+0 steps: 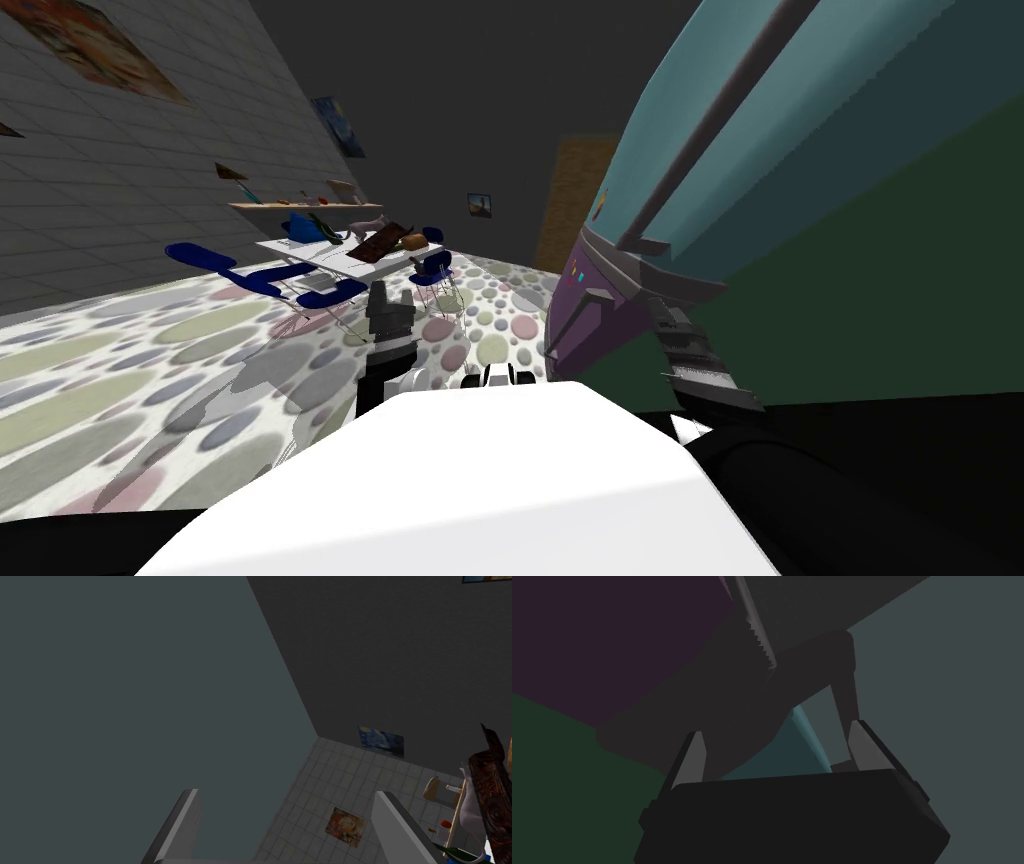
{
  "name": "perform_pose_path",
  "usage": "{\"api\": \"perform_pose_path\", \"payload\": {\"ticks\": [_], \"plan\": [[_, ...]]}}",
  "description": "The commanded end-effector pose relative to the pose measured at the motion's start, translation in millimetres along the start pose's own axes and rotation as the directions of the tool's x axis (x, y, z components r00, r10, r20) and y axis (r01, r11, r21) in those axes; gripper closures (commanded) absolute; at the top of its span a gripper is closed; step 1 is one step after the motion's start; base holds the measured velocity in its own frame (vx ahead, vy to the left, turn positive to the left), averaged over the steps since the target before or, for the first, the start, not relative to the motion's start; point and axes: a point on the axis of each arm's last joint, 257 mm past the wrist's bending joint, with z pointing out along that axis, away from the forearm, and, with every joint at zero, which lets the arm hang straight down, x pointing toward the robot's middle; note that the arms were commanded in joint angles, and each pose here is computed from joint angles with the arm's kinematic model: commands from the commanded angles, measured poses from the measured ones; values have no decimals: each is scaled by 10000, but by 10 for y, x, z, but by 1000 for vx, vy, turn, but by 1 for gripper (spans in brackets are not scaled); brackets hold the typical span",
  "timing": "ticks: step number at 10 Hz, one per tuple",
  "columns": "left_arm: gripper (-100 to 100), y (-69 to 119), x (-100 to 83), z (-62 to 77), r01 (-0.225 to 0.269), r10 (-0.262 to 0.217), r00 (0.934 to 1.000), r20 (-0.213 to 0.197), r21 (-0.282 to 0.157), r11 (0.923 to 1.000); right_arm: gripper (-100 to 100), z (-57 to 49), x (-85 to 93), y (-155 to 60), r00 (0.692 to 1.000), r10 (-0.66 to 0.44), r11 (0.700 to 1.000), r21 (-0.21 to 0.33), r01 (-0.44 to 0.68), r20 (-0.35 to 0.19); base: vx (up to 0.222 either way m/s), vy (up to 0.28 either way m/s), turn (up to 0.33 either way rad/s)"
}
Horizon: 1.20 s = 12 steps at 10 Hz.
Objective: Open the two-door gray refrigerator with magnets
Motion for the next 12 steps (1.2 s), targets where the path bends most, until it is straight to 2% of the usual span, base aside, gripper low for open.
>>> {"api": "perform_pose_path", "payload": {"ticks": [1,2,3,4,5,6,7,8,9,10,11,12], "plan": [[0,0,0,0,-1,1,10000,0,-1,10000,-100,-101,-139,-177,9870,-1582,9861,461,1594,-286,34,23,189],[0,0,0,0,0,0,10000,0,0,10000,-100,-101,-173,-188,9849,-1713,9839,478,1723,-257,22,25,105],[0,0,0,0,-1,1,10000,0,-1,10000,-100,-174,-232,-286,9644,-2589,9623,713,2624,-548,31,33,188],[0,0,0,0,0,0,10000,0,0,10000,-100,-174,-271,-296,9609,-2719,9586,731,2752,-519,26,22,87],[0,0,-1,0,-2,2,10000,0,-1,10000,-100,-247,-332,-387,9311,-3548,9278,911,3619,-850,40,16,160],[0,0,0,0,-1,1,10000,0,-1,10000,-100,-247,-372,-395,9255,-3697,9218,926,3765,-827,20,19,77],[0,0,-1,0,-2,2,10000,0,-1,10000,-100,-318,-437,-479,8870,-4463,8827,1047,4581,-1186,32,24,164],[0,0,0,0,-1,1,10000,0,-1,10000,-100,-318,-475,-485,8786,-4631,8738,1054,4746,-1171,33,9,104],[0,0,-1,0,-3,3,10000,0,-1,10000,-100,-388,-536,-560,8306,-5346,8262,1102,5524,-1557,48,-10,114],[0,0,-1,0,-3,3,10000,0,-1,10000,-100,-387,-580,-565,8205,-5505,8155,1109,5680,-1539,38,13,50],[0,0,-1,-1,-3,3,10000,0,-2,10000,-100,-455,-635,-632,7656,-6135,7621,1087,6382,-1937,41,38,138],[0,0,-1,0,-1,1,10000,0,-1,10000,-100,-453,-687,-635,7520,-6306,7478,1090,6549,-1918,37,33,65]]}}
